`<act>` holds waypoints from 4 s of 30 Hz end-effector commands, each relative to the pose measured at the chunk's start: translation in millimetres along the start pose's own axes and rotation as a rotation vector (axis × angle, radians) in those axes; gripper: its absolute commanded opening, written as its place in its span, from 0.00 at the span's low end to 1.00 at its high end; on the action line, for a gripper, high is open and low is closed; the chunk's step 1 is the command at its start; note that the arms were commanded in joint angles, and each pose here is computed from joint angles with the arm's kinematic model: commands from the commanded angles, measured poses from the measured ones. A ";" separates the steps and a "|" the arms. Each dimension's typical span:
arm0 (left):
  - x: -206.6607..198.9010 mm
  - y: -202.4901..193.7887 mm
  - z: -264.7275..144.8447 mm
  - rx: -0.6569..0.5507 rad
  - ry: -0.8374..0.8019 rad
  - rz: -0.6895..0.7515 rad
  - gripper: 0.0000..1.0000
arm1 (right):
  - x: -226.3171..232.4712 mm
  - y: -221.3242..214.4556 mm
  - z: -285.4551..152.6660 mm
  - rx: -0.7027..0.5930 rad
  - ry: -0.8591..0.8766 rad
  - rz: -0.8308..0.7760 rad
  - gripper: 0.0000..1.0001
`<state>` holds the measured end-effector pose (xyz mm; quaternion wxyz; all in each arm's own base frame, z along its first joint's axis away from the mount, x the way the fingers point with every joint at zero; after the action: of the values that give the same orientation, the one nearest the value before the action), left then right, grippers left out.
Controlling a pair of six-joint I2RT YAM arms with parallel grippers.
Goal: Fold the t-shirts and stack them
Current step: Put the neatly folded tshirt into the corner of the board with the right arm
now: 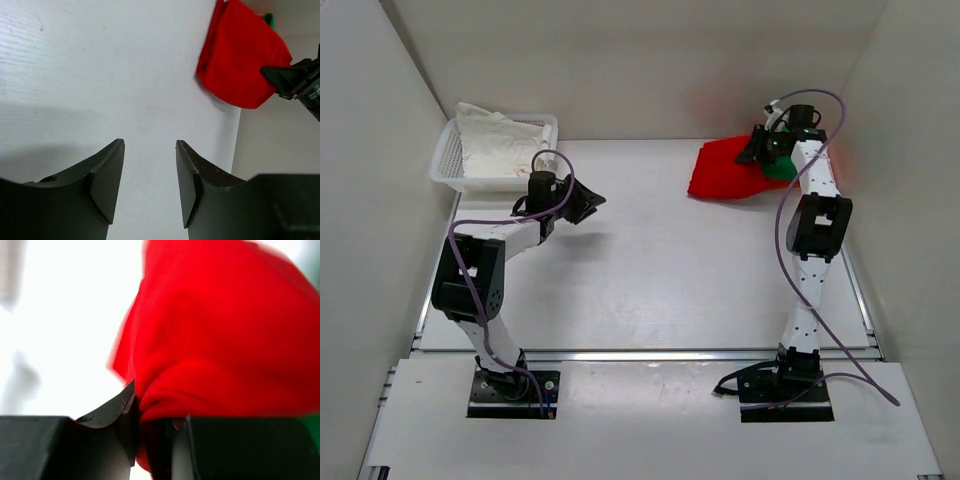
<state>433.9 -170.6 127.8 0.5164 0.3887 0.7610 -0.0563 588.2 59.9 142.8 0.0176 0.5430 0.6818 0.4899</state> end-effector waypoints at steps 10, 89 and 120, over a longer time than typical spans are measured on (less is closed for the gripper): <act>17.9 -24.8 -8.8 0.066 0.034 0.072 0.57 | -95.2 31.7 -79.8 -0.083 -0.360 -0.221 0.00; 34.1 -75.7 -23.6 0.183 0.091 0.095 0.56 | -92.8 118.7 -176.1 -0.377 -0.367 -0.594 0.00; 19.6 -86.9 -45.9 0.196 -0.001 0.054 0.57 | -68.5 131.2 -212.3 -0.426 -0.926 -0.587 0.77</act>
<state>344.0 -195.9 78.3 0.4395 0.4621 0.7619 -0.1131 611.9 -134.1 225.2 0.4864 0.4985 0.6603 0.2809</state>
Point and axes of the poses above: each gripper's point midway between its finger pads, its own z axis out along the fingers, its own x axis along the line the jaws close on, y = z × x, the point moved 2 cm from there along -z, back along the fingers, and after that the axes turned 5 degrees about -z, right-handed, at the moved point
